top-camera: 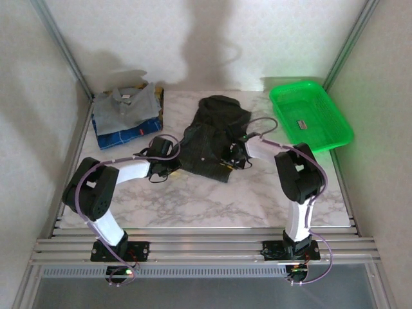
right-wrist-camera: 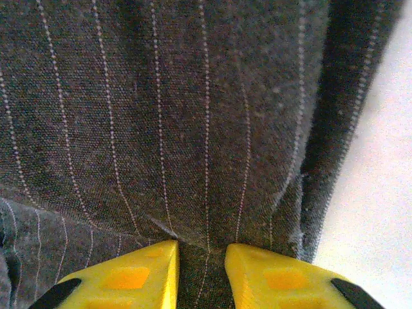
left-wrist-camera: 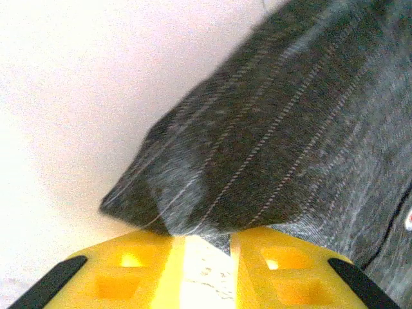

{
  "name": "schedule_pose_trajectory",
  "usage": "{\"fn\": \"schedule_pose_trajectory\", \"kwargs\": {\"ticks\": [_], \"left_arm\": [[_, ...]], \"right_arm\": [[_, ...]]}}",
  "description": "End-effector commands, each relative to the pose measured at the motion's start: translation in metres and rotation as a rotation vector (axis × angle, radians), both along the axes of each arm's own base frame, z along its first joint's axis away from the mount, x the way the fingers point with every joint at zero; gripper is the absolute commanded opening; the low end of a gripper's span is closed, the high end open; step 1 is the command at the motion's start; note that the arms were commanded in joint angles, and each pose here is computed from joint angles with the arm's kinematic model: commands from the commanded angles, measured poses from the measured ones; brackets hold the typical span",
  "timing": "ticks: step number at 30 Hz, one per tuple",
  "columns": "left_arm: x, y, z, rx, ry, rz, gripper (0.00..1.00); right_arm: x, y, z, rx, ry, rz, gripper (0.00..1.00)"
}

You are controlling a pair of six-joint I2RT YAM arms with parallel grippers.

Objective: Fold and stack the long sleeve shirts

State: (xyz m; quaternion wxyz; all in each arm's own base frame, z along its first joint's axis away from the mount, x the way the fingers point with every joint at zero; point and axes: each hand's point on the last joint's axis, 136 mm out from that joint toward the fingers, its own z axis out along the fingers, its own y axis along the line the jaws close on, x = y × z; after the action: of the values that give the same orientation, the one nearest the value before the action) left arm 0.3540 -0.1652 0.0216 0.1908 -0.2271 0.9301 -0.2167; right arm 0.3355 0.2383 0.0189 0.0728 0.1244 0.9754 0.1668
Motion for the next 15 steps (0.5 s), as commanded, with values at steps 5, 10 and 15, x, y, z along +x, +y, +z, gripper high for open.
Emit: {"fn": "schedule_pose_trajectory", "kwargs": {"ticks": [5,10,15], "left_arm": [[0.051,-0.023,0.012,-0.051,-0.066,-0.029,0.27],[0.100,-0.044,0.032,-0.074,-0.123,-0.070,0.27],[0.118,-0.041,0.063,-0.069,-0.161,-0.071,0.31]], "right_arm": [[-0.112,0.037,-0.032,0.124,0.324,-0.282,0.30],[-0.127,0.077,0.001,0.257,0.287,-0.327,0.34],[-0.112,0.062,0.071,0.210,0.119,-0.229,0.45]]}}
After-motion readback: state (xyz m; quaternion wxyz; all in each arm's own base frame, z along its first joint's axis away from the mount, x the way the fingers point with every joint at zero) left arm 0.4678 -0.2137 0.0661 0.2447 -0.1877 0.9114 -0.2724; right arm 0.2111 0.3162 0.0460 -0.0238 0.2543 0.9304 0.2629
